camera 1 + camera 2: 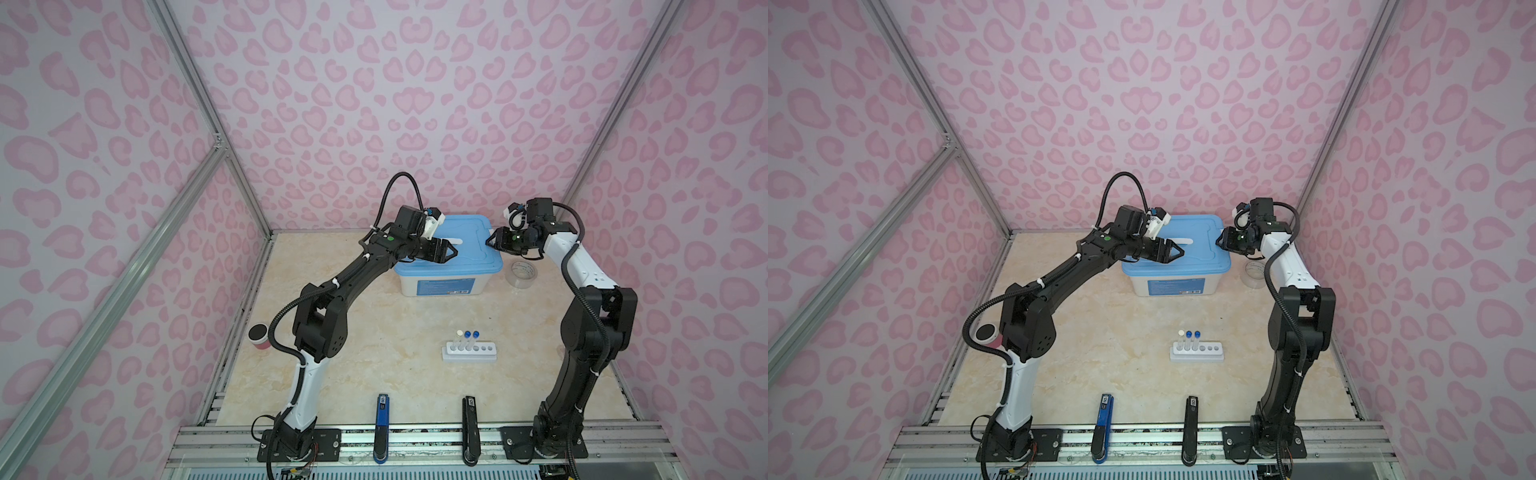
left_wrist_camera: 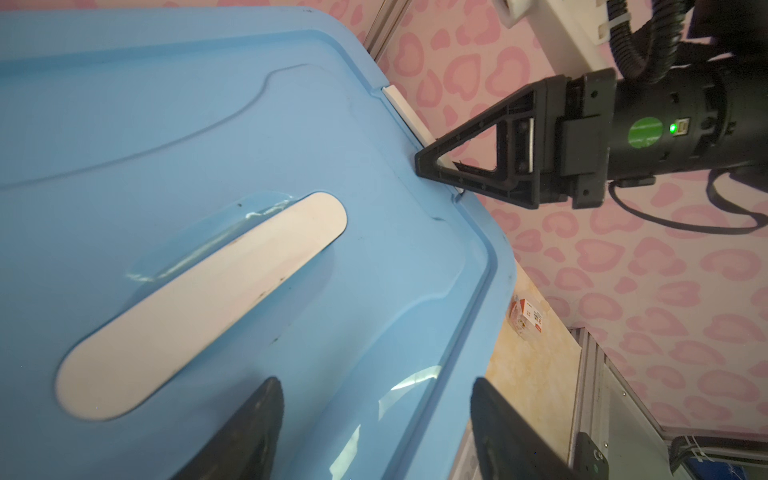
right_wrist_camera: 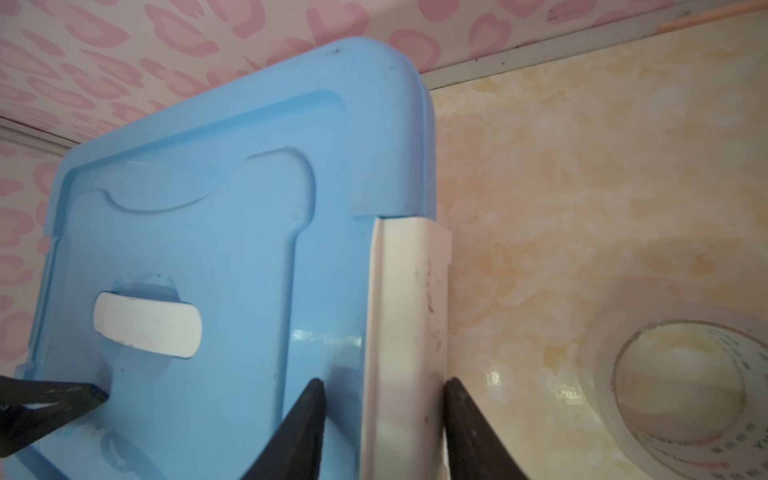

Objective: Organize the chemistry lab equipment

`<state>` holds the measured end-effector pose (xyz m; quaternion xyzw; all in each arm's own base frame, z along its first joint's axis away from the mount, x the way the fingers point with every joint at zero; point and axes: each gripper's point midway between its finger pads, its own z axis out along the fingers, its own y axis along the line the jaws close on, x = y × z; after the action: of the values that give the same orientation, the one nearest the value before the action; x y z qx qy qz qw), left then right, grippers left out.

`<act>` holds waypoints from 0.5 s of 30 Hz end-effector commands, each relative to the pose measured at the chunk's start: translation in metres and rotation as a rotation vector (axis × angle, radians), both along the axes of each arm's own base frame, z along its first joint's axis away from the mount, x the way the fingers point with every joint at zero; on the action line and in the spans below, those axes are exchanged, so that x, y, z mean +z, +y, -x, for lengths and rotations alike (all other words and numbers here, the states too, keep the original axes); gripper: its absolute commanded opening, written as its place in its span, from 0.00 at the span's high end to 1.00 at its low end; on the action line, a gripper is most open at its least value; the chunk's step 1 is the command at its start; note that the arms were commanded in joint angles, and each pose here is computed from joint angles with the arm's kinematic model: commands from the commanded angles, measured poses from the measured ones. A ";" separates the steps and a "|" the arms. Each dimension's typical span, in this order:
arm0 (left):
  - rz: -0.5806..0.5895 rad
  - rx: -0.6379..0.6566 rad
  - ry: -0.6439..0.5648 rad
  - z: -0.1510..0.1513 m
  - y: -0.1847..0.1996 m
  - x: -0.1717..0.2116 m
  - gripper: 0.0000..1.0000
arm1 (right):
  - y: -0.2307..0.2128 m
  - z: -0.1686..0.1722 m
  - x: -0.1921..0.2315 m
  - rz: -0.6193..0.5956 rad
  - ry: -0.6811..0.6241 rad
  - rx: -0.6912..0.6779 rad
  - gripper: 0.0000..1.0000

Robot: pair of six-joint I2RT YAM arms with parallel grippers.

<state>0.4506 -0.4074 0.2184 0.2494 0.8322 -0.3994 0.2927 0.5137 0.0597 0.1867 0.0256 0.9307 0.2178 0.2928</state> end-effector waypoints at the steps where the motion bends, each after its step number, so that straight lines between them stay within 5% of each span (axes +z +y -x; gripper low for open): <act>1: -0.014 -0.005 0.019 0.003 0.002 -0.005 0.26 | 0.004 0.008 -0.011 0.024 0.045 0.024 0.56; 15: 0.025 -0.010 -0.008 0.004 0.000 0.020 0.26 | 0.004 0.005 -0.002 0.107 0.048 0.029 0.62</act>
<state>0.4490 -0.4078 0.2221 0.2489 0.8320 -0.4022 0.2898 0.5149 0.0609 0.1926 0.0101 0.9407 0.1777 0.2889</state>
